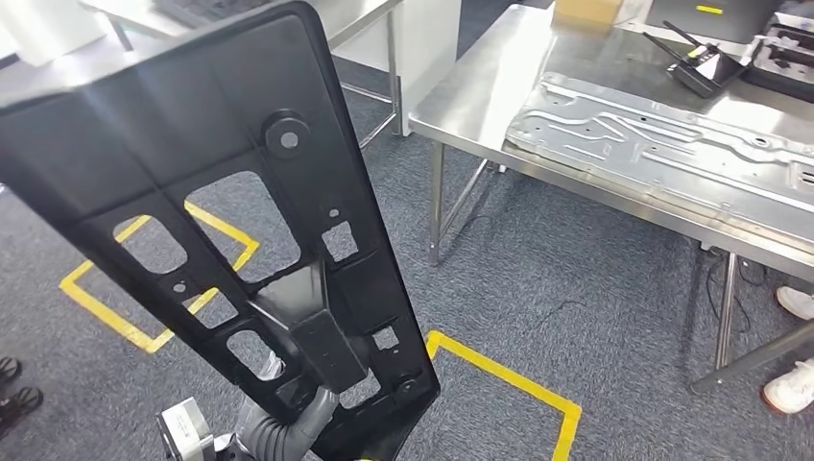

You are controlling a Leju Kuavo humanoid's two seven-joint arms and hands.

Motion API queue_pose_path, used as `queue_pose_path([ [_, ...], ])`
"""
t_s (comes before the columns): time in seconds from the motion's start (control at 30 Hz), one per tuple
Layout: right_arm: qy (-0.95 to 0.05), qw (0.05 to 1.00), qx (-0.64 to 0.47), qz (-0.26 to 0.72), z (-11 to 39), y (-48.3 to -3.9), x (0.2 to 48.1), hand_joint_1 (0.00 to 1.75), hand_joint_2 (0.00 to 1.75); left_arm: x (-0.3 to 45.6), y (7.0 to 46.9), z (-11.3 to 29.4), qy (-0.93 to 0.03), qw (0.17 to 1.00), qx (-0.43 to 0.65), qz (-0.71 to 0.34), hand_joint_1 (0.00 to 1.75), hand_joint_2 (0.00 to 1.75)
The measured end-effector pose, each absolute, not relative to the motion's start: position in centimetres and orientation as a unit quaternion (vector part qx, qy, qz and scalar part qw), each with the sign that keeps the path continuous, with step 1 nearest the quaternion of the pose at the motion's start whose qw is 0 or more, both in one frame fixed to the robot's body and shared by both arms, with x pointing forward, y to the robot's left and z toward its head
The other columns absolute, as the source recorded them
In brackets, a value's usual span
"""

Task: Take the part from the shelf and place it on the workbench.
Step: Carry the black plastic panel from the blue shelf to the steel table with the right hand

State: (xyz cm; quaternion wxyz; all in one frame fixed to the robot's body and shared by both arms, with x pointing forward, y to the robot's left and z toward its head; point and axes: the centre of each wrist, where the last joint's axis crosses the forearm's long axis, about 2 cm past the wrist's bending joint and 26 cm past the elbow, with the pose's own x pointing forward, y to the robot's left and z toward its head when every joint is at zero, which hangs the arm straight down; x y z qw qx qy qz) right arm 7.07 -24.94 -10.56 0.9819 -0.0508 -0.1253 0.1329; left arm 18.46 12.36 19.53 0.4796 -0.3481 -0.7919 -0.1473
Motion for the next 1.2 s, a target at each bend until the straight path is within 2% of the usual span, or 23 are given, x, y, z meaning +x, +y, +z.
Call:
queue_pose_path([
  [1.2,-0.124,0.982,-0.05,0.131,-10.57,-24.85,7.03,0.0,0.0,18.4,12.32,19.34,-0.79,0.485,-0.346,-0.144,1.75,1.75],
])
